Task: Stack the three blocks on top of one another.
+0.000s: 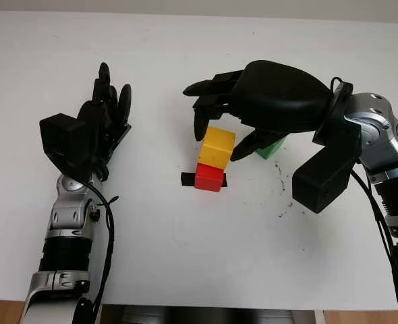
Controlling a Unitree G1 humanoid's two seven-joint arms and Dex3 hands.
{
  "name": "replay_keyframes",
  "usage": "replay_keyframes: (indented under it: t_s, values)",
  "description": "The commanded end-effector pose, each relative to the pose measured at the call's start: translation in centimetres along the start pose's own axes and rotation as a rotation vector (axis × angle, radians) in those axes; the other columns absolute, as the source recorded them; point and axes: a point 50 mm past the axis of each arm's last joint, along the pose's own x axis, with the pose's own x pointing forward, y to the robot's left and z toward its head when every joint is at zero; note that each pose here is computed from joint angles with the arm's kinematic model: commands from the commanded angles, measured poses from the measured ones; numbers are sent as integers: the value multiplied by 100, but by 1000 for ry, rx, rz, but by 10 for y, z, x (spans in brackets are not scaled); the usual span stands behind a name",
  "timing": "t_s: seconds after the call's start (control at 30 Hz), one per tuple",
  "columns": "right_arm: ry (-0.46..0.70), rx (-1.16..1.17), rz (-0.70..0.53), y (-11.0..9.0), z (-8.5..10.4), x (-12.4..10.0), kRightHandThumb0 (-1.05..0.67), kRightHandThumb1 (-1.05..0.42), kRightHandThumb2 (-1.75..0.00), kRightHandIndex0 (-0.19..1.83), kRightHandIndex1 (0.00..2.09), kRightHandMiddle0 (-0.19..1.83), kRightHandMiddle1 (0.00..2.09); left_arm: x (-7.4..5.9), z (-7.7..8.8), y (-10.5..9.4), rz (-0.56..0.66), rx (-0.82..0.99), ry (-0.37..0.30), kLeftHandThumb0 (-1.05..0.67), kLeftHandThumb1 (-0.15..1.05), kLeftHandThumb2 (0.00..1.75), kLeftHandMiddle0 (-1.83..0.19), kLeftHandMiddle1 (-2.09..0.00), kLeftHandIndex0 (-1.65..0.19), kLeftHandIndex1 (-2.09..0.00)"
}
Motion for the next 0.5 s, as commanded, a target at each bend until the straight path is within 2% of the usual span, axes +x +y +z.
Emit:
replay_keyframes:
  t_s: [0.0, 0.47]
  values:
    - [-20, -6, -18, -7, 1, 1, -33, -93, -6, 39, 6, 47, 149, -2, 0, -2, -4, -2, -5, -73, 105, 53, 19, -3, 19, -1]
    - [-32, 13, 1, -3, 2, -1, -28, -97, -7, 40, 6, 46, 153, -5, -1, -3, 2, -3, 4, -73, 105, 53, 19, -1, 19, 0]
